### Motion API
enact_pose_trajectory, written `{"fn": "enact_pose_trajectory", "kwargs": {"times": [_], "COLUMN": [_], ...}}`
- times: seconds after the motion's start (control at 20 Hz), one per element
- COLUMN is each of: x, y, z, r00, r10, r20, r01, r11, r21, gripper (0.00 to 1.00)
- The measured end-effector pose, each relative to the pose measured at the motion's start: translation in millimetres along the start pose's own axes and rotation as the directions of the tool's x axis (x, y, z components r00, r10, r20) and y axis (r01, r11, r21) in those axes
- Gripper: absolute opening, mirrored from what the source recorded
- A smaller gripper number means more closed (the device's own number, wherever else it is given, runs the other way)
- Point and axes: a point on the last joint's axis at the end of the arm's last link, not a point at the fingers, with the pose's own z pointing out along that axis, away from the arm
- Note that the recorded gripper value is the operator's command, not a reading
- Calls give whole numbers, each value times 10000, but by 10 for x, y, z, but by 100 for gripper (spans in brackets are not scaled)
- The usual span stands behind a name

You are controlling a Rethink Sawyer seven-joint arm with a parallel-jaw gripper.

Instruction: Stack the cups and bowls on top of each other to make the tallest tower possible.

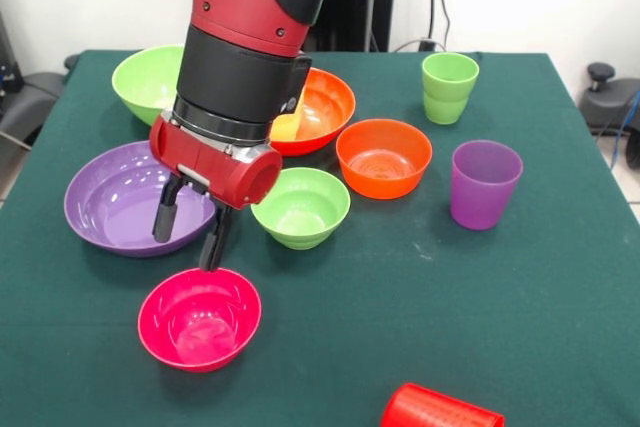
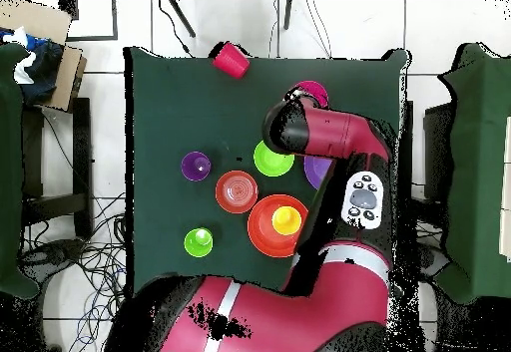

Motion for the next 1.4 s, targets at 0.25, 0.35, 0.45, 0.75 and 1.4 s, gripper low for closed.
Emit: {"fn": "enact_pose_trajectory", "kwargs": {"times": [0.25,0.35,0.45,0.75,1.4], "x": [-25,-47,-68,-102,12], "y": [-62,-119,-177,-366,-413], "z": [34,63,92,212,440], "r00": [9999,9997,9994,9981,9976], "r10": [117,221,320,586,608], "r20": [-39,-72,-99,-185,-333], "r01": [-117,-220,-319,-583,-601], "r11": [9999,9998,9995,9982,9980], "r21": [13,30,54,159,194], "gripper": [100,100,100,100,100]}}
